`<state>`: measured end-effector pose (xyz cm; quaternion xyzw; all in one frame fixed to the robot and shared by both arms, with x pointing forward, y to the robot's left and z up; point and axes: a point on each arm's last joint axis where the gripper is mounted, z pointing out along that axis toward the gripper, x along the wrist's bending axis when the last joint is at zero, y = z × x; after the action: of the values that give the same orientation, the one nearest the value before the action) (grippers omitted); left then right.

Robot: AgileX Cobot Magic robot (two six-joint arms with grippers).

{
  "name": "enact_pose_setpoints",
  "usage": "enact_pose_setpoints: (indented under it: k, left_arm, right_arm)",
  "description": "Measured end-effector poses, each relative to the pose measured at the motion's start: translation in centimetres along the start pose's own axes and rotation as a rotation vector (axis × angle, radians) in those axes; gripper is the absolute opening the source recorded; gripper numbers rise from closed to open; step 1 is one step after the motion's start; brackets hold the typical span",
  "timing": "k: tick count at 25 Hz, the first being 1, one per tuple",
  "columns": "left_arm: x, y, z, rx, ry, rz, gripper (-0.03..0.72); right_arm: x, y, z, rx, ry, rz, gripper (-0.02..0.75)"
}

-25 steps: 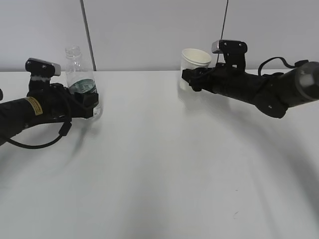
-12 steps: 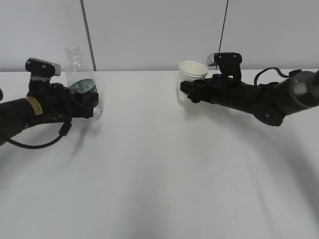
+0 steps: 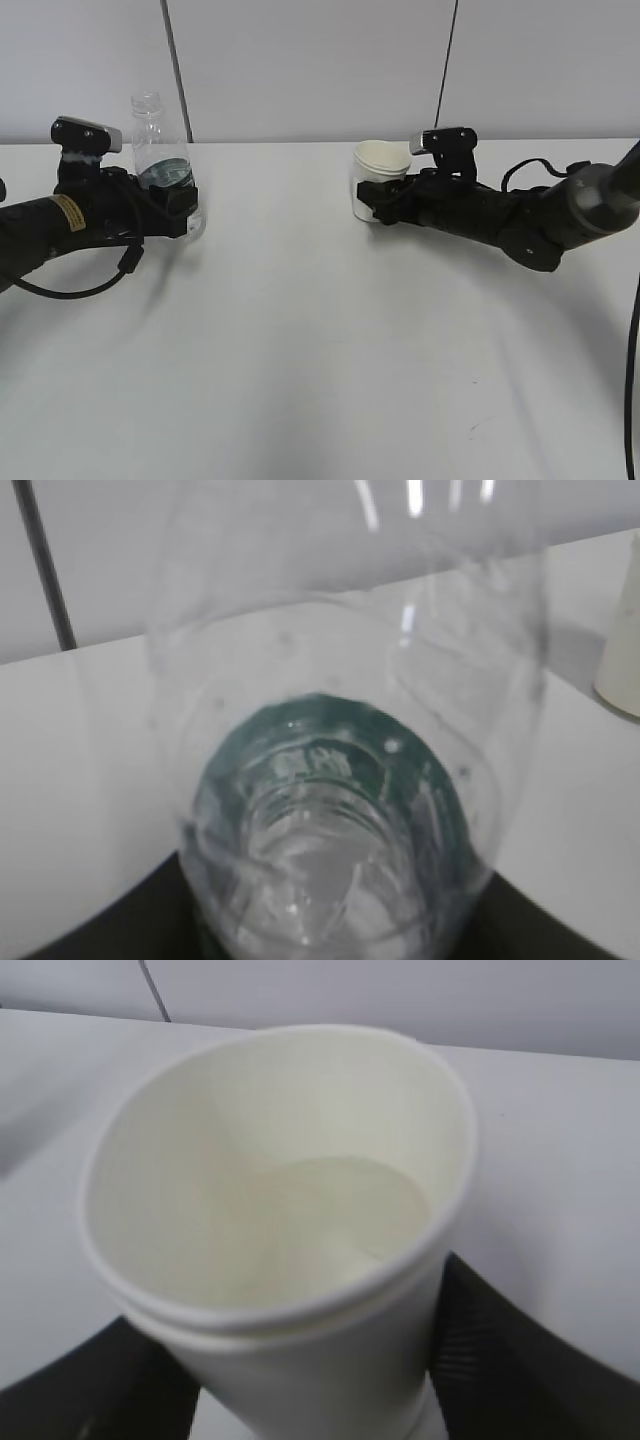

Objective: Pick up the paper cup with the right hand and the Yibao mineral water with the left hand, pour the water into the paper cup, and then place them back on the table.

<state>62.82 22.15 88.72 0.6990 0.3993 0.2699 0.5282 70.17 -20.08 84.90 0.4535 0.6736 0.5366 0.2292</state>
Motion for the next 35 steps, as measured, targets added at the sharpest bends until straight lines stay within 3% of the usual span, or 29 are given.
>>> enact_pose_setpoints:
  k: [17,35]
  left_arm:
    - [0.4,0.1,0.2,-0.035,0.039,0.075,0.339]
    - [1.2,-1.4,1.3,-0.005,0.077,0.038,0.339]
  right_arm:
    - [0.4,-0.2,0.0,-0.003,0.047,-0.039,0.493]
    - [0.5,-0.2,0.0,-0.006,0.057,-0.047,0.493]
